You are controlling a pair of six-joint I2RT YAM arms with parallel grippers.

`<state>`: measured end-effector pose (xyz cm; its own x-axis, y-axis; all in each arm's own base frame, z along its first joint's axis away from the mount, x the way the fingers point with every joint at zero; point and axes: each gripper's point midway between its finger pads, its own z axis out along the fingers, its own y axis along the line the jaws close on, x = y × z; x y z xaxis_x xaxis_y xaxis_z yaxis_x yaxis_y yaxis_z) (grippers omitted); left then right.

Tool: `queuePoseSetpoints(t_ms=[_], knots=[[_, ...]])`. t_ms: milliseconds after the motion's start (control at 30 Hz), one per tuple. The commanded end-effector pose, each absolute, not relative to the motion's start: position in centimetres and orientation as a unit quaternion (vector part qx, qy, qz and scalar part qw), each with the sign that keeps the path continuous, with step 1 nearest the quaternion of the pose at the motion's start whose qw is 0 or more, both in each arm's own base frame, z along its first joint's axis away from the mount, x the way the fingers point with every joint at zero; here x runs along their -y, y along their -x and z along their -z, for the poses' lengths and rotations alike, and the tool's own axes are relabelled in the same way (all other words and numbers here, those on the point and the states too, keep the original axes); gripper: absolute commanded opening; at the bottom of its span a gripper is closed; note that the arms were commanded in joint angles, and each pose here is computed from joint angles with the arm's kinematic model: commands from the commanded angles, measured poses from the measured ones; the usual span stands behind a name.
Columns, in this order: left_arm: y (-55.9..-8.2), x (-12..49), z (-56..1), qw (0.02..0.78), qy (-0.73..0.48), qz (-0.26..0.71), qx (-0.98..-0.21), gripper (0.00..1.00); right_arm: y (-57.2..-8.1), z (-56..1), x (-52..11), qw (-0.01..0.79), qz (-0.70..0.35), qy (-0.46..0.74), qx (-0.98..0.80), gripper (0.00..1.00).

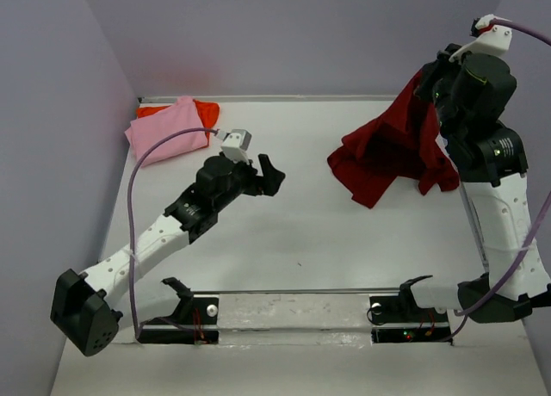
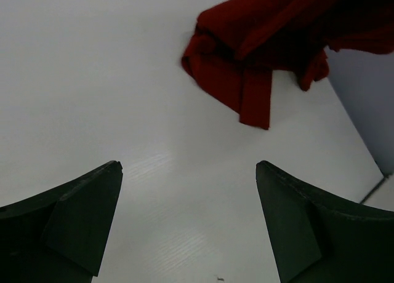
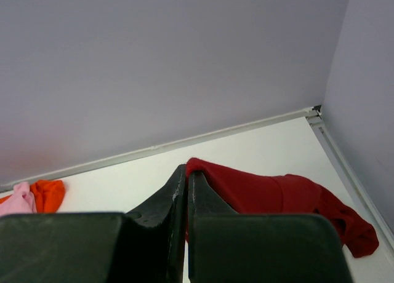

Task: Fold and stack the t-shirts
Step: Pick up the crumpled T-shirt from the corner of the board, then move the crumpled T-shirt to the center of the board.

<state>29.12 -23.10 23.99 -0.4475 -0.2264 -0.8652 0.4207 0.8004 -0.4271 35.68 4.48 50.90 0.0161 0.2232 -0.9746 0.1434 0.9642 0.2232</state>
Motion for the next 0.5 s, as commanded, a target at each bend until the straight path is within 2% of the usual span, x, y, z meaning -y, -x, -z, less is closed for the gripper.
queuePoseSetpoints(t_ms=[0, 100, 267, 467], knots=[[-27.4, 29.8, -24.9, 0.512, -0.068, 0.380, -0.767, 0.98, -33.7, -53.3, -4.3, 0.720, -0.039, -0.119, -0.683, 0.00], [-26.2, 35.3, -24.0, 0.485, -0.095, 0.403, -0.770, 0.98, -33.8, -51.5, -4.5, 0.708, -0.040, -0.117, -0.695, 0.00], [-25.0, 40.9, -22.5, 0.455, -0.127, 0.421, -0.774, 0.98, -34.8, -48.6, -5.3, 0.684, -0.043, -0.110, -0.720, 0.00], [-26.8, 45.5, -20.1, 0.477, -0.136, 0.388, -0.777, 0.98, -34.9, -46.8, -6.3, 0.669, -0.067, -0.105, -0.733, 0.00]])
